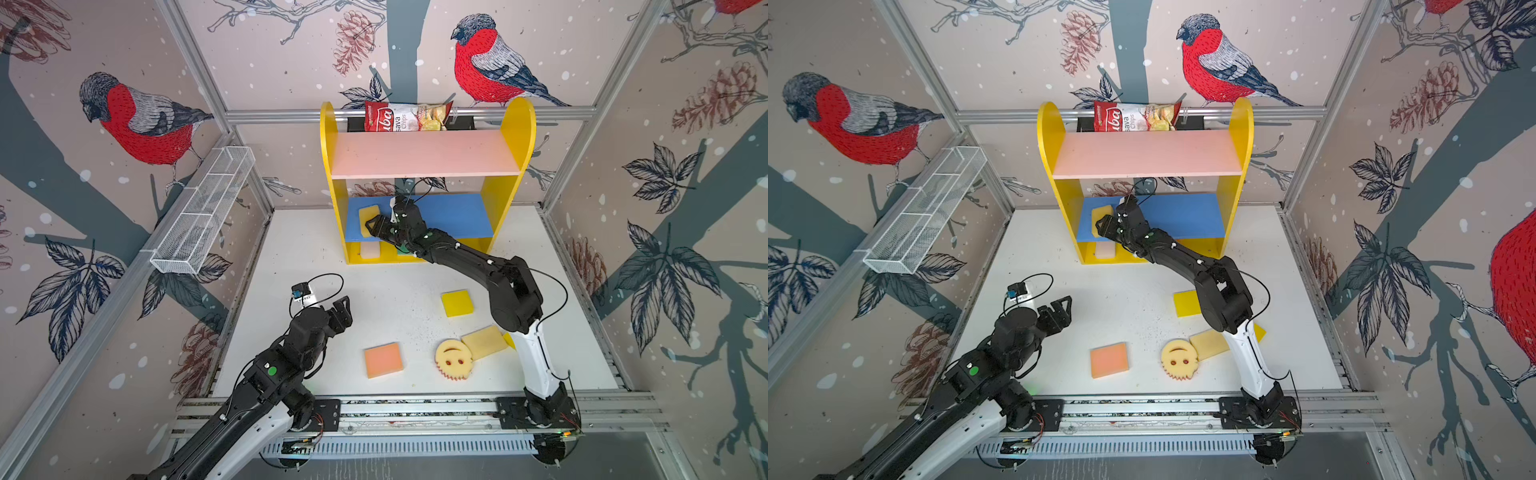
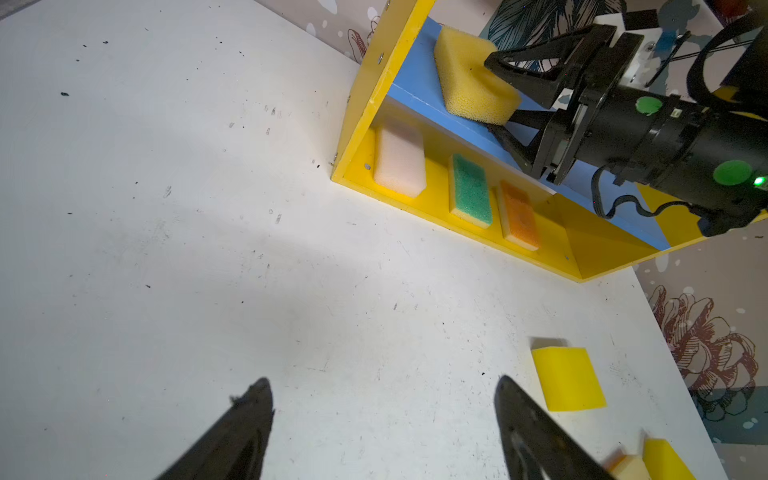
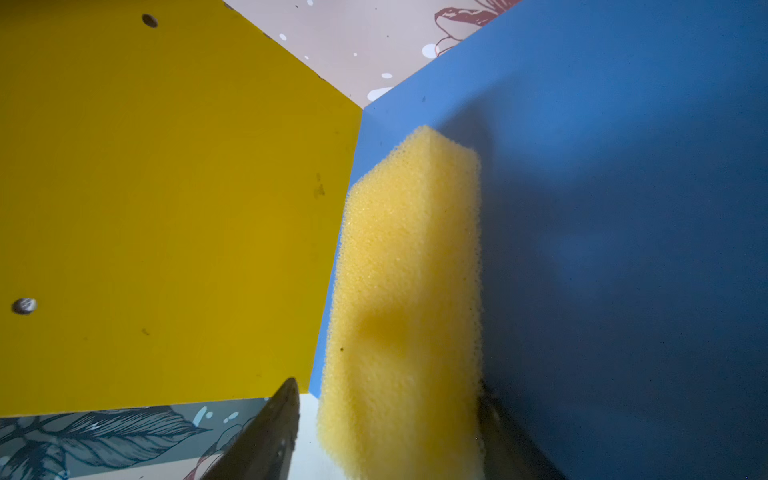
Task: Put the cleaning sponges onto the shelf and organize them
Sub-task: 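Lower the yellow sponge upright onto the blue shelf and open the right gripper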
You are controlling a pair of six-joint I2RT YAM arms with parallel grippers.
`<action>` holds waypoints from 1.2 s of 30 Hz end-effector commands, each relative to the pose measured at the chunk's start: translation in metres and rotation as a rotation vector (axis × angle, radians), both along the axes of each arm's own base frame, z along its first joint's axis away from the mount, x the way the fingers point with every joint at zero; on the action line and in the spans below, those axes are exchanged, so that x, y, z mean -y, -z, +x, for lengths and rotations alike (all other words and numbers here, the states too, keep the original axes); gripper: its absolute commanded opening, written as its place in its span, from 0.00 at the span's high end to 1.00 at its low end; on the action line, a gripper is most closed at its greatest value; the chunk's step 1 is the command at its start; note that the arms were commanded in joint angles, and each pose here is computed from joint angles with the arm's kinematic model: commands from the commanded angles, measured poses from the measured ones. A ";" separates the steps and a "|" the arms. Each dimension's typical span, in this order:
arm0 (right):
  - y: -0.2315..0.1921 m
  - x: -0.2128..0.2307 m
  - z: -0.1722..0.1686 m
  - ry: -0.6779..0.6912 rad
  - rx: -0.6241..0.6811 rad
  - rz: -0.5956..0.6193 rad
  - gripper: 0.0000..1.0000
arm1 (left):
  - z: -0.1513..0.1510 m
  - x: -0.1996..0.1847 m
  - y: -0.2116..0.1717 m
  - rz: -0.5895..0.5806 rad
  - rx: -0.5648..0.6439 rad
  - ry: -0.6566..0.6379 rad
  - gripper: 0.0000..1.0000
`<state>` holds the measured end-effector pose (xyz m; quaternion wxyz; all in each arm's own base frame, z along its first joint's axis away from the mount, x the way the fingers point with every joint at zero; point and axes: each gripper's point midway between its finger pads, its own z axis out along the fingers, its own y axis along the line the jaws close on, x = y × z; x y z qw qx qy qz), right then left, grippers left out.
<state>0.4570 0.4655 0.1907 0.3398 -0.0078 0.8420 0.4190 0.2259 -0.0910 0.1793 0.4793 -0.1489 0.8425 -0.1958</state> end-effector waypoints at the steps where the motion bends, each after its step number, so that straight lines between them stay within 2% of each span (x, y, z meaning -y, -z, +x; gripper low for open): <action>1: 0.007 0.004 0.000 0.033 0.030 -0.102 0.35 | 0.003 0.003 -0.008 -0.018 0.027 0.010 0.17; 5: 0.005 0.002 0.000 0.034 0.054 -0.153 0.30 | 0.003 0.003 -0.008 -0.018 0.026 0.010 0.17; 15: 0.008 0.001 -0.001 0.026 0.045 -0.157 0.29 | 0.001 0.004 -0.006 -0.023 0.021 0.013 0.17; 20: 0.007 0.006 0.001 0.040 0.042 -0.166 0.26 | -0.001 0.002 -0.007 -0.028 0.026 0.012 0.17; 26: 0.004 0.010 0.001 0.068 0.073 -0.228 0.18 | -0.002 0.001 -0.006 -0.034 0.026 0.008 0.17; 31: 0.004 0.009 -0.001 0.060 0.080 -0.232 0.14 | -0.003 0.001 -0.007 -0.040 0.028 0.008 0.17; 32: 0.004 0.009 -0.001 0.061 0.080 -0.233 0.01 | -0.003 0.001 -0.007 -0.041 0.028 0.008 0.17; 36: 0.002 0.009 -0.001 0.063 0.085 -0.232 0.00 | -0.004 0.000 -0.007 -0.043 0.025 0.007 0.17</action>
